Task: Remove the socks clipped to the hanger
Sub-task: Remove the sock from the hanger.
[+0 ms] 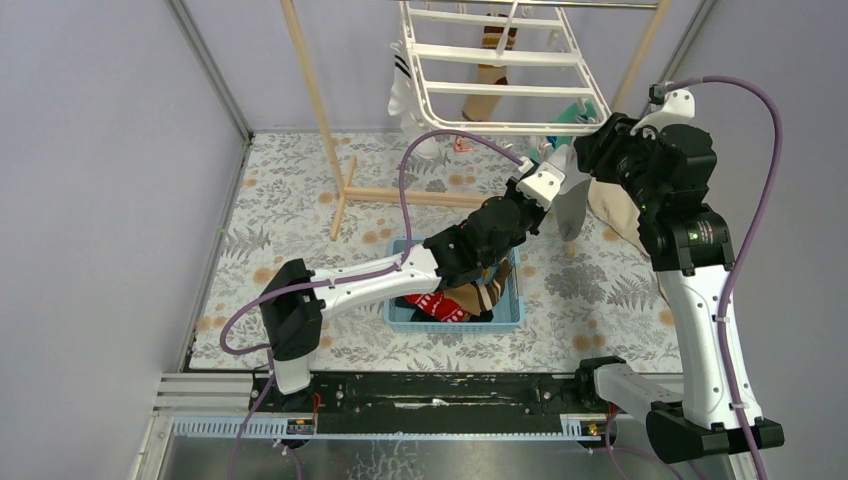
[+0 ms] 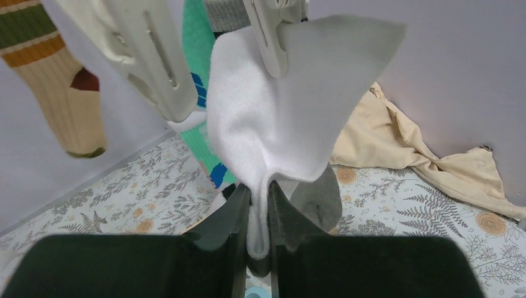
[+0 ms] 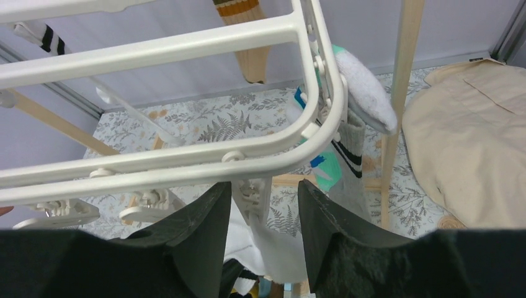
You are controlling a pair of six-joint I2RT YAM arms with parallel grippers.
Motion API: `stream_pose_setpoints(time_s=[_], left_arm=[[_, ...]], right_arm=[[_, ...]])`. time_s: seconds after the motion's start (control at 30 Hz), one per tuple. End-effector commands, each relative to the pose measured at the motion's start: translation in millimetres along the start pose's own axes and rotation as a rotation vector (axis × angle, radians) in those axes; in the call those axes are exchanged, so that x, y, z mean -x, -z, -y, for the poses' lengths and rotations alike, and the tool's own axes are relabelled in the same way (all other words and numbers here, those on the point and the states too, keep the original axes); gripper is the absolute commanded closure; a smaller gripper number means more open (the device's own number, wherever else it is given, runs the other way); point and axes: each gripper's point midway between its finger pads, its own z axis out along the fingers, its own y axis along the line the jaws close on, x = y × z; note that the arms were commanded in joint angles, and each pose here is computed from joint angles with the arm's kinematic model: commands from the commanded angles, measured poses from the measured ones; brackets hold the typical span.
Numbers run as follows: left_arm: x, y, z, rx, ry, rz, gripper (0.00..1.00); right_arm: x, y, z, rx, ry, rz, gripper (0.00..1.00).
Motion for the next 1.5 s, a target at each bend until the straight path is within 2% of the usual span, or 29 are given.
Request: stream_pose_setpoints(time_s=[0.0,0.47,0.87,1.47], left_arm=[[21.3,1.6,-3.1,0.025,0.013,0.063,1.00],[26.8,-1.0,0.3,0.030,0.001,0.057,1.00],[28.3,10.8,-3.6,0.039,0.001,0.064,1.00],[28.6,16.6,-7.9,0.046,-0.002,0.065,1.00]], right_arm=[[30.6,0.6,-9.2,0.009,-0.009,0.118,0.49],[19.3,-6.3,-26.2,-0.022,0.046,0.107,0.48],[22.5,-14.5,-13.3,-0.139,0.075,0.133,0.48],[22.7,-24.9,-17.7,-0.126,0.052,0.148,0.52]])
